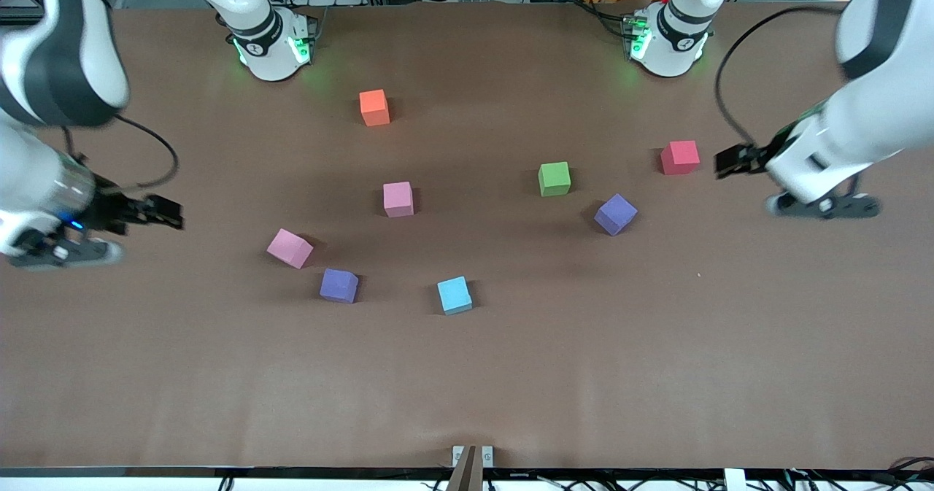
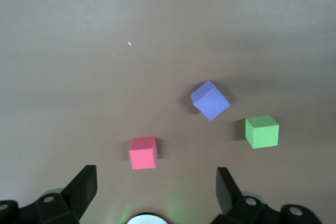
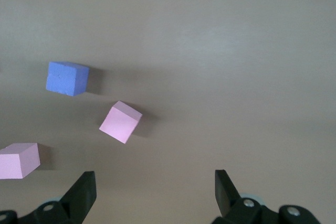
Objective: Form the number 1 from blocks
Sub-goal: 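Reach the right gripper to a pink cube while the left gripper reaches a purple cube, then grasp the pink cube with the right gripper while the left gripper grasps purple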
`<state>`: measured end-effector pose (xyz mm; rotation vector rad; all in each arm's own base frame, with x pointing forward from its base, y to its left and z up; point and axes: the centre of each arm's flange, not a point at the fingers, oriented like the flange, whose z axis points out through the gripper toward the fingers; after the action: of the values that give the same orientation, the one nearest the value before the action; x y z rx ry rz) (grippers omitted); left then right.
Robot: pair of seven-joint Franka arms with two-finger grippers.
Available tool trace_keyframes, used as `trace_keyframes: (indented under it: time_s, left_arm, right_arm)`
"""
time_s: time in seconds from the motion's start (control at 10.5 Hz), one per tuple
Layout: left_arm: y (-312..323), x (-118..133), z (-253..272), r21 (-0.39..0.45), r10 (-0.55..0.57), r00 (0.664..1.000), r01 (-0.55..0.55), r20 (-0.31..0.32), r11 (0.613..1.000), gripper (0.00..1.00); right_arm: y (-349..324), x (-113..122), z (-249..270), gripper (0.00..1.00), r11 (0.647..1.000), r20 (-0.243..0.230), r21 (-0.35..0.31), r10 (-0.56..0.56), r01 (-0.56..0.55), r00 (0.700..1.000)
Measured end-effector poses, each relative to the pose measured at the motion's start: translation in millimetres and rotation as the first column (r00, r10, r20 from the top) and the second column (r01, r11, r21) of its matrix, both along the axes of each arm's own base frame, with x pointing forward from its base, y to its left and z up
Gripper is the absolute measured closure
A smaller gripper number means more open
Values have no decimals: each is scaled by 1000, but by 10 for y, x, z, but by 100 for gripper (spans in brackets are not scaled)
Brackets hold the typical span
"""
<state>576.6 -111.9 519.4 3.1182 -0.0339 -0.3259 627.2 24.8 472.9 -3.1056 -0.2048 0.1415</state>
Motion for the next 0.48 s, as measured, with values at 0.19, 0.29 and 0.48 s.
trace_keyframes:
  time_s: [0.19,0.29,0.48]
  left_arm:
    - [-247,-12,-469,1,86,996,-86,1,996,0]
    - [-378,-71,-711,11,131,991,-131,3,991,0]
    - [-569,-285,-1285,40,213,977,-213,-13,976,0]
  right_arm:
    - [262,63,-573,0,985,-1,19,174,-174,985]
    - [379,25,-803,0,957,8,27,289,-289,957]
    - [494,-102,-1184,0,891,24,36,452,-453,892]
